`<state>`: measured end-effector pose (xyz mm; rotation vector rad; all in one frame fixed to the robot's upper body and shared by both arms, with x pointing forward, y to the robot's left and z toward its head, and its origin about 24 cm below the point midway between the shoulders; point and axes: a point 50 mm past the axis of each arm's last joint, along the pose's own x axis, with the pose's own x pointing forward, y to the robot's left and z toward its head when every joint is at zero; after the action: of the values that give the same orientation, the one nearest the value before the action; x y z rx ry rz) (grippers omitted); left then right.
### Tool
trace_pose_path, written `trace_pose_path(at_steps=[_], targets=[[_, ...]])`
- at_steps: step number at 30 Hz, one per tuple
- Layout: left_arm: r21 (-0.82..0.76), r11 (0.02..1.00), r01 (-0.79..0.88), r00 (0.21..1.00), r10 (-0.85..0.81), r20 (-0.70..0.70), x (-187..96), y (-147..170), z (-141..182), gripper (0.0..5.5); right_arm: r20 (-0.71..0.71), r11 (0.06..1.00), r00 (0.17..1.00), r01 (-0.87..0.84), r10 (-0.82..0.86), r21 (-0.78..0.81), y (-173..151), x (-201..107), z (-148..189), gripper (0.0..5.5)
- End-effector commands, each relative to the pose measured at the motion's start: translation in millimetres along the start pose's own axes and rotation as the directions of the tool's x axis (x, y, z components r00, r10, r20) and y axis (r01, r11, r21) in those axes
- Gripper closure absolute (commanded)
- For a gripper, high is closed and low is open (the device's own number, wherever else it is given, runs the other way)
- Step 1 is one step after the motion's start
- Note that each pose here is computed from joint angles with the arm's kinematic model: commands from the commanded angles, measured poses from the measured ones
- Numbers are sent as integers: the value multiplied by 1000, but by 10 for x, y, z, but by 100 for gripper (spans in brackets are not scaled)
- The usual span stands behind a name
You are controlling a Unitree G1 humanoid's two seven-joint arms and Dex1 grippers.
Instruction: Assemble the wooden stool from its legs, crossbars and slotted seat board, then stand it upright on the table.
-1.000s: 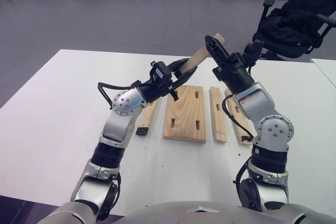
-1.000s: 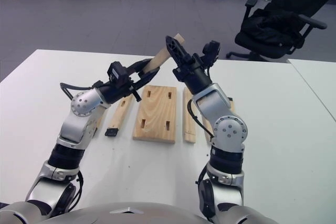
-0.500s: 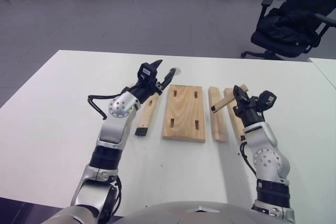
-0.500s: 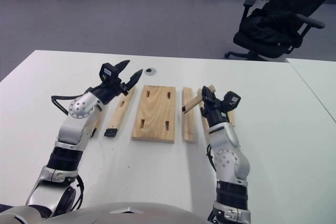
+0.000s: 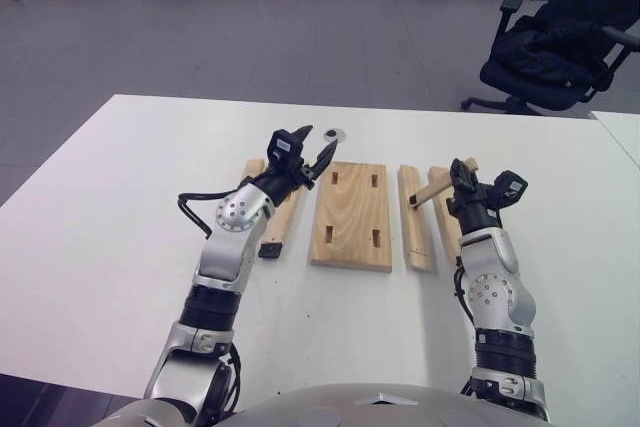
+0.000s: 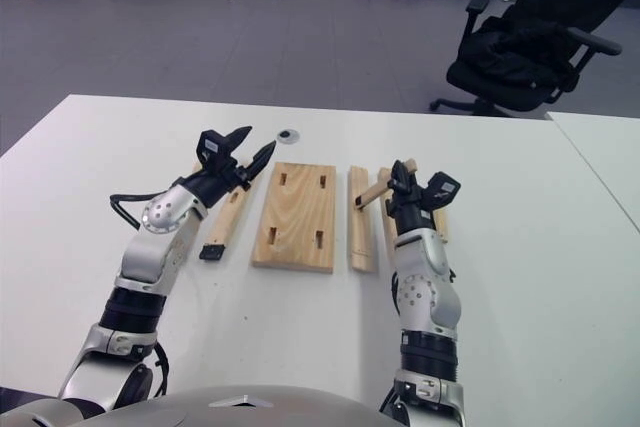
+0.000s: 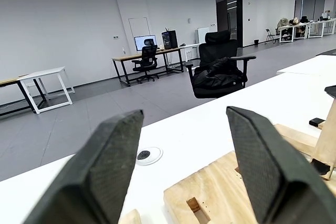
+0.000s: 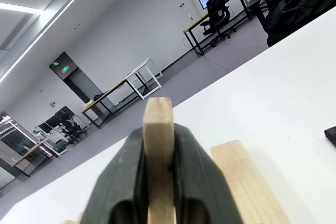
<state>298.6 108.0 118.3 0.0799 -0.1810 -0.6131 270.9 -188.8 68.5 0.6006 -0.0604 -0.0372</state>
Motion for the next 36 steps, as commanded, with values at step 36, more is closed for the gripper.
trace_pose_path(at_steps=[36], targets=[[2,999,34,999,-34,-41,-27,-84,-58,262,-491,865,866,-171,-97,-472,-487,-479,-989,509]])
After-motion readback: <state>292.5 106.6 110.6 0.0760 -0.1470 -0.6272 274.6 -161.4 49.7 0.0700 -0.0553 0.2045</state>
